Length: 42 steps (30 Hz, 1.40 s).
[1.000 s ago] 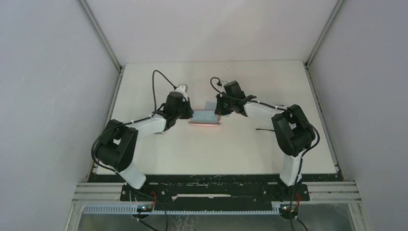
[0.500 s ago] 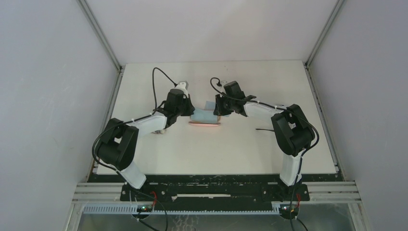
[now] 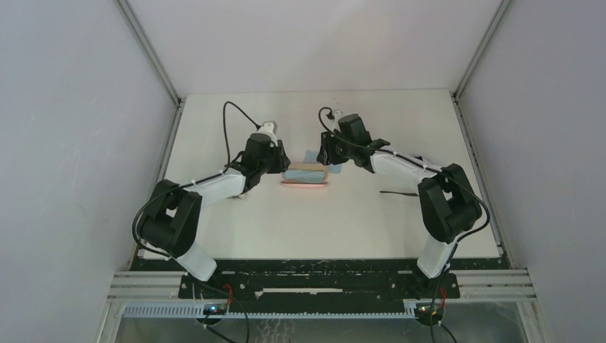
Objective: Organize the sunglasses
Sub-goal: Place the glasses cleaning cloth in the sunglasses case, then adjust the sunglasses case at the center of the board.
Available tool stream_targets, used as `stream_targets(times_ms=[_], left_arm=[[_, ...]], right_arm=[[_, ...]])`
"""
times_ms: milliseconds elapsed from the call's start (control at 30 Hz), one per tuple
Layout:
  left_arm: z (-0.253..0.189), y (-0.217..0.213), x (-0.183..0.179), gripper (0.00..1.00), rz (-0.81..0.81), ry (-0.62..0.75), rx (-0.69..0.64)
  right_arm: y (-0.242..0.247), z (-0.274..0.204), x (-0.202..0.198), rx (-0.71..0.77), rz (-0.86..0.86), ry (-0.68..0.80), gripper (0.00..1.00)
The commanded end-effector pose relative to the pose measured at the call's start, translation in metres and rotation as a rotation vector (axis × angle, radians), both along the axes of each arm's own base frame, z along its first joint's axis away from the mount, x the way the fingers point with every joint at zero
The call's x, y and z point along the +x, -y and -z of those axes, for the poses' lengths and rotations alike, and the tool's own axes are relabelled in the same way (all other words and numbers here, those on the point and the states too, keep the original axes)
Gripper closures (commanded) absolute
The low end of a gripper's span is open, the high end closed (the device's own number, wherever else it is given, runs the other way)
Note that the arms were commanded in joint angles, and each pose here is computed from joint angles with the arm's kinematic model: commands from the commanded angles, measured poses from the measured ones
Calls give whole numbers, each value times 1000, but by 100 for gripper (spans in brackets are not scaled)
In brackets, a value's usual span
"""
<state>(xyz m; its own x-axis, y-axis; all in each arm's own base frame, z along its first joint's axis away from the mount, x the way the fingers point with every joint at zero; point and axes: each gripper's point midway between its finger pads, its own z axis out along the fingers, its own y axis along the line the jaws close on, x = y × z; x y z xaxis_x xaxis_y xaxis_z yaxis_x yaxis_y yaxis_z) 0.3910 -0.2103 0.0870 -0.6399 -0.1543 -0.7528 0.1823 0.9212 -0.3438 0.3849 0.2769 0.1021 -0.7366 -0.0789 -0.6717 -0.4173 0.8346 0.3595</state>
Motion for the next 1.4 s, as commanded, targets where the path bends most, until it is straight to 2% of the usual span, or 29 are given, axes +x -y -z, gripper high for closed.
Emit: stream_targets(times_ms=[0, 233, 467, 600, 933, 1100, 1367], left_arm=[[-24, -11, -3, 60, -39, 61, -22], [-42, -21, -14, 53, -72, 95, -35], [-37, -22, -34, 52, -57, 62, -49], [-30, -23, -52, 53, -48, 44, -49], [0, 6, -117, 53, 50, -17, -26], [23, 6, -123, 55, 4, -68, -41], [41, 4, -109, 55, -75, -104, -7]], right_arm=[[12, -24, 3, 3, 34, 78, 60], [28, -33, -9, -18, 72, 96, 58], [34, -27, -18, -41, 70, 71, 58], [37, -23, -18, -53, 88, 59, 58], [49, -12, -7, -94, 194, 47, 58], [34, -9, 10, -86, 175, 39, 58], [15, 1, 46, -92, 184, 44, 58]])
